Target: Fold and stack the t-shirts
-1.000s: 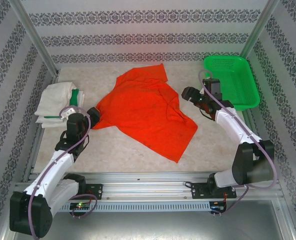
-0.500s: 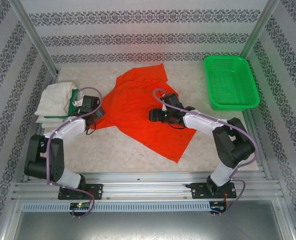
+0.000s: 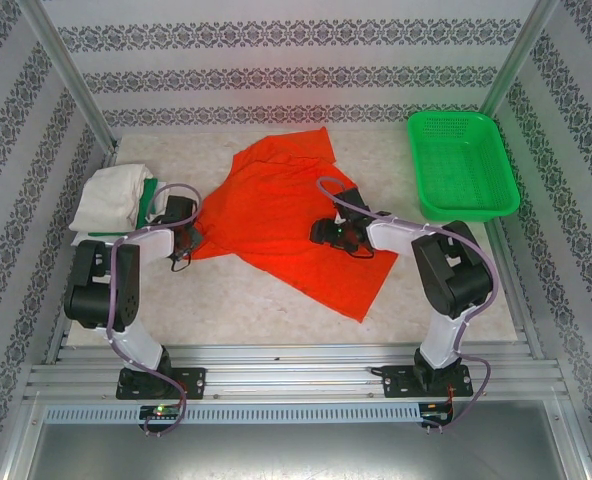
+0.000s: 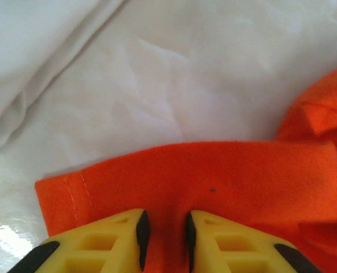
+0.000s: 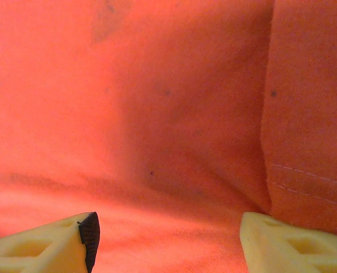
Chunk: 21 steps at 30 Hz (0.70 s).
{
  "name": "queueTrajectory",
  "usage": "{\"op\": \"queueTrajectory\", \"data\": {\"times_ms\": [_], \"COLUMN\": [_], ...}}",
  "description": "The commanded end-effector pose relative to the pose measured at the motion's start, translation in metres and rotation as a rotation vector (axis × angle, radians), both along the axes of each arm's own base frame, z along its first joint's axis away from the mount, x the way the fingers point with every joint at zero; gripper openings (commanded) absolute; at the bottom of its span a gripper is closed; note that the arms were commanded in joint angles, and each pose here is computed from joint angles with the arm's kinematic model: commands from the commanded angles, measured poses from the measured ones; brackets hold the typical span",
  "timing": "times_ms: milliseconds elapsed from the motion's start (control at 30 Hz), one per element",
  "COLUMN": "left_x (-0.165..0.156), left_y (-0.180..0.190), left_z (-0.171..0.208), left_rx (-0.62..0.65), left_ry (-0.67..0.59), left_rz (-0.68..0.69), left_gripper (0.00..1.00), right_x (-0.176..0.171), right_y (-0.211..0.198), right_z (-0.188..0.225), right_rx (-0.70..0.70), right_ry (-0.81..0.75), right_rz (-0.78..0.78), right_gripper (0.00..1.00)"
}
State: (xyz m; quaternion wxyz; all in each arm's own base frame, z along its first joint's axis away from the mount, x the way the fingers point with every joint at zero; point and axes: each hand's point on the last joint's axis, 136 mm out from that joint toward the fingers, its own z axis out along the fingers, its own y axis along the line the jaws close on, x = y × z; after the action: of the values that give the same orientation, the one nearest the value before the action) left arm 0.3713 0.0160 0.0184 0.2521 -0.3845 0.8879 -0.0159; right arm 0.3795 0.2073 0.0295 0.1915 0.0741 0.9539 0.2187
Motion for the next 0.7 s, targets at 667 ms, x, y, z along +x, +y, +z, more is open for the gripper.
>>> {"op": "queueTrajectory", "data": {"times_ms": [667], "left_x": [-0.081], "left_y": [-0.035], "left_z": [0.045], "left_rx": [-0.209], "left_ry": [-0.014], "left_rz": [0.089], "left_gripper": [0.63], "right_x": [0.051], "right_y": [-0.042], "right_z": [0.026], "right_rx": [0.049], "right_ry": [-0.068], "right_rz": [-0.104], "right_gripper": [0.68]}}
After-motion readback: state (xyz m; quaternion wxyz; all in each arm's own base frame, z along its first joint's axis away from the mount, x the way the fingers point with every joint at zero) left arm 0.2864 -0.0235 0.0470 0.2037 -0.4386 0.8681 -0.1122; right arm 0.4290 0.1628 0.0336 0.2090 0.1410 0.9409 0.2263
